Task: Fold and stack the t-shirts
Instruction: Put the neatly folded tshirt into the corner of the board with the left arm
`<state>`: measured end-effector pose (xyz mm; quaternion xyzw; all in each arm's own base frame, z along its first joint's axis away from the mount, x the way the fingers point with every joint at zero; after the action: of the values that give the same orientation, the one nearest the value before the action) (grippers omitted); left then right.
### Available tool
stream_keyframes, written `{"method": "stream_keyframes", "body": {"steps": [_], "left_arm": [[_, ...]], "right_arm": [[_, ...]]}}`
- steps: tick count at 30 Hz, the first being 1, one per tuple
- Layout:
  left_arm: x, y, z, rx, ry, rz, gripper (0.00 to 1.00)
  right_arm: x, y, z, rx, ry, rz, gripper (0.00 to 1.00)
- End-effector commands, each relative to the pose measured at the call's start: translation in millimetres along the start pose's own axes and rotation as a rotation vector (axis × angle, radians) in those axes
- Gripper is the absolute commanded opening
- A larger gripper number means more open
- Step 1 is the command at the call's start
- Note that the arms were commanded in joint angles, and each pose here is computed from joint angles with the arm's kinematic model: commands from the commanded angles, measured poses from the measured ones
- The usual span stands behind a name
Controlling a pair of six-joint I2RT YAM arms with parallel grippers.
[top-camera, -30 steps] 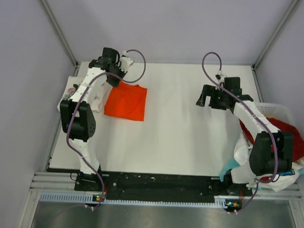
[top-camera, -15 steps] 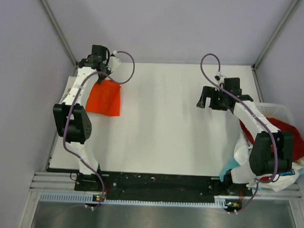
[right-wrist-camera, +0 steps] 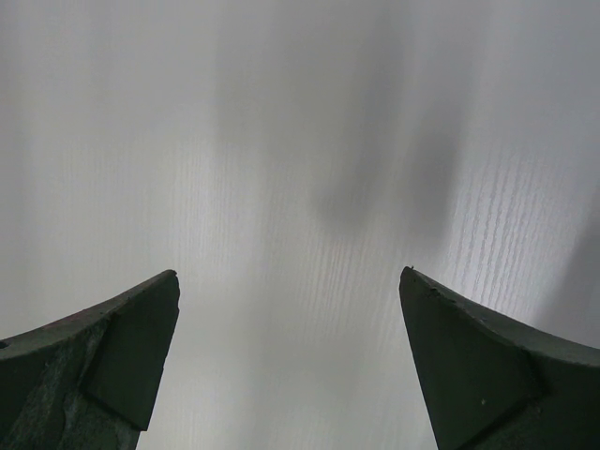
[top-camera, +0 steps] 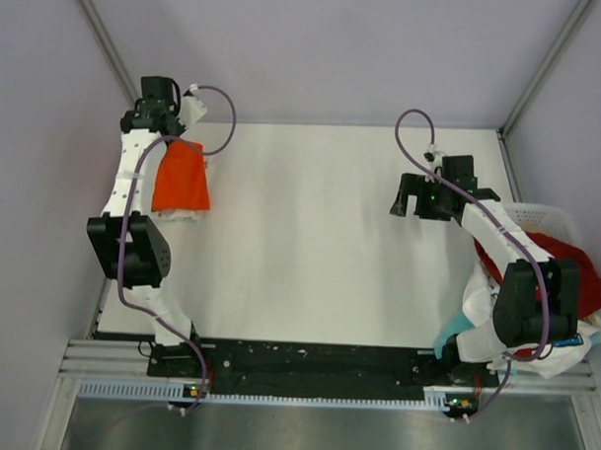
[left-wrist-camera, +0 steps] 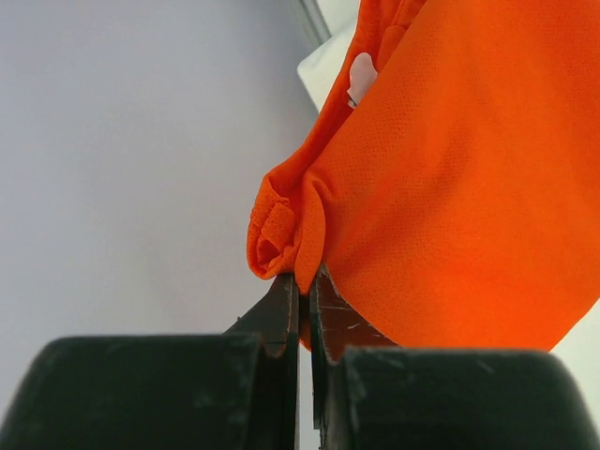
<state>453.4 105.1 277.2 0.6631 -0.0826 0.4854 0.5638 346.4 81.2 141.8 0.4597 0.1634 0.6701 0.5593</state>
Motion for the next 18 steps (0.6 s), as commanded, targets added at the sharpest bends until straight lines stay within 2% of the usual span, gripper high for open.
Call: {"method": "stream_keyframes", "body": {"steps": [1, 6, 13, 15, 18], "left_arm": [[39, 10, -5, 0.000, 0.002, 0.122, 0.00], [45, -2, -12, 0.001, 0.002, 0.118, 0.00], [26, -64, -9, 0.028, -0.051, 0.058, 0.00], [31, -85, -13, 0.073, -0.046, 0.099, 0.00], [63, -110, -19, 0.172, -0.002, 0.247, 0.00]], "right_arm": [[3, 12, 13, -0.064, 0.031, 0.010, 0.99], [1, 12, 13, -0.067, 0.037, -0.001, 0.99], [2, 12, 14, -0.063, 0.039, 0.005, 0.99], [3, 13, 15, -0.066, 0.039, 0.006, 0.99], [4, 15, 15, -0.065, 0.048, 0.007, 0.99]]}}
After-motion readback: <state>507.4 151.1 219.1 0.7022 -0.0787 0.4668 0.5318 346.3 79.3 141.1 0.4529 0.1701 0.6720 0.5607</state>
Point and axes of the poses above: each gripper's point midway between its finger pads, its own y axis back along the fingers, its own x axis along the line the jaws close on, z = x × y, the point moved 3 cm from there along y, back along the fingers, and after that the axes turned 13 degrees about -y, right-handed, at the moved point
